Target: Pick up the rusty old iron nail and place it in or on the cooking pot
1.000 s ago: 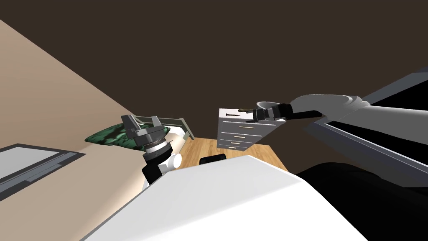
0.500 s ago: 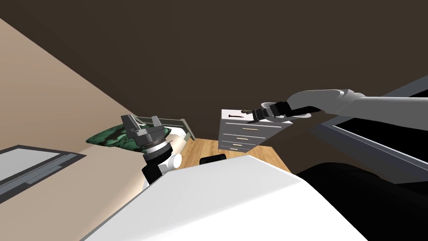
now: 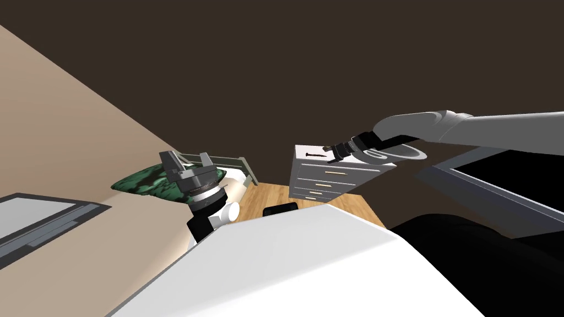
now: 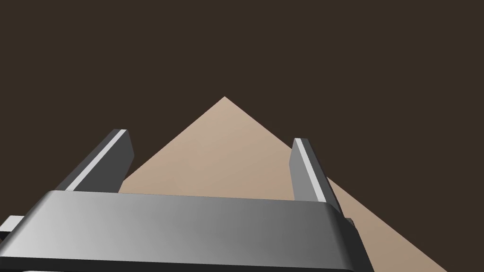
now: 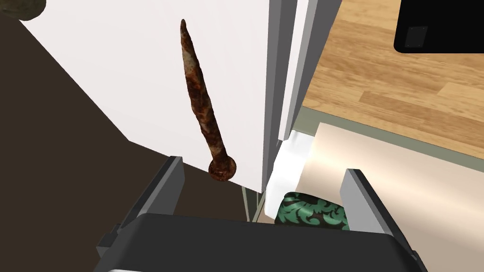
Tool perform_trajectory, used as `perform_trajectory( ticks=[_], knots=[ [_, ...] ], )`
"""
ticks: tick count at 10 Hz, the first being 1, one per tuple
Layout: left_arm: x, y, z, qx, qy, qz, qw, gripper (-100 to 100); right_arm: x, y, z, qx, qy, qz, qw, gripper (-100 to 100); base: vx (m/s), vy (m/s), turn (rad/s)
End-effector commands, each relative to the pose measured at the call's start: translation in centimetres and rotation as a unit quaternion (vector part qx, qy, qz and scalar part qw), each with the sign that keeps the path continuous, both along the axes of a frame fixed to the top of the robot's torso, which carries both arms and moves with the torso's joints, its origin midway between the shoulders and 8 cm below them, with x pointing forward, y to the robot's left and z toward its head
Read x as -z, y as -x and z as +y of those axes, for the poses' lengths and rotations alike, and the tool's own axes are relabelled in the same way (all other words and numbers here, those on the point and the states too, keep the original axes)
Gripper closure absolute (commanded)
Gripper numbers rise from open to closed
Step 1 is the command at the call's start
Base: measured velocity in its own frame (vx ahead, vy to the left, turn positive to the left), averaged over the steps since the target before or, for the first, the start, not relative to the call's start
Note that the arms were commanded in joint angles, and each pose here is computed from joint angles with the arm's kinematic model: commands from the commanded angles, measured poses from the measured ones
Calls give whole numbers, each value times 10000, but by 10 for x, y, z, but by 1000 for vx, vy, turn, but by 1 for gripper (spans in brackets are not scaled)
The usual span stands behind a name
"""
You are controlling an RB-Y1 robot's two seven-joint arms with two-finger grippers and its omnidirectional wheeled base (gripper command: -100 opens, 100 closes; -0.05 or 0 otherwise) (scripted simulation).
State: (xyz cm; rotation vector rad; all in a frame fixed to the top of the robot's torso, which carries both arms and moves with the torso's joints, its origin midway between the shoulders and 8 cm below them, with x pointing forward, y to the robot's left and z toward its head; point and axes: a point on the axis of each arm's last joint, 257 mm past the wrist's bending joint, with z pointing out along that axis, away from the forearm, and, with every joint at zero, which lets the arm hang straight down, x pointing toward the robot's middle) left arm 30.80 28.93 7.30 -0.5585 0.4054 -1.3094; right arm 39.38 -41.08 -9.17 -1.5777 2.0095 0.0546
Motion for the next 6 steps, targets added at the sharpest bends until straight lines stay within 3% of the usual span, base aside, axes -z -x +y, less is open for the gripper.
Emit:
perform_trajectory(
  ticks=[1,5,6],
  knots=[
    [0,0,0,0,0,0,10000,0,3,0,-2,-32,144,126,9998,-100,61,42,6],
    [0,0,0,0,0,0,10000,0,15,10,-22,-20,685,677,9954,-100,105,64,18],
    [0,0,0,0,0,0,10000,0,14,9,-20,-59,743,689,9948,-100,89,68,0]
  ],
)
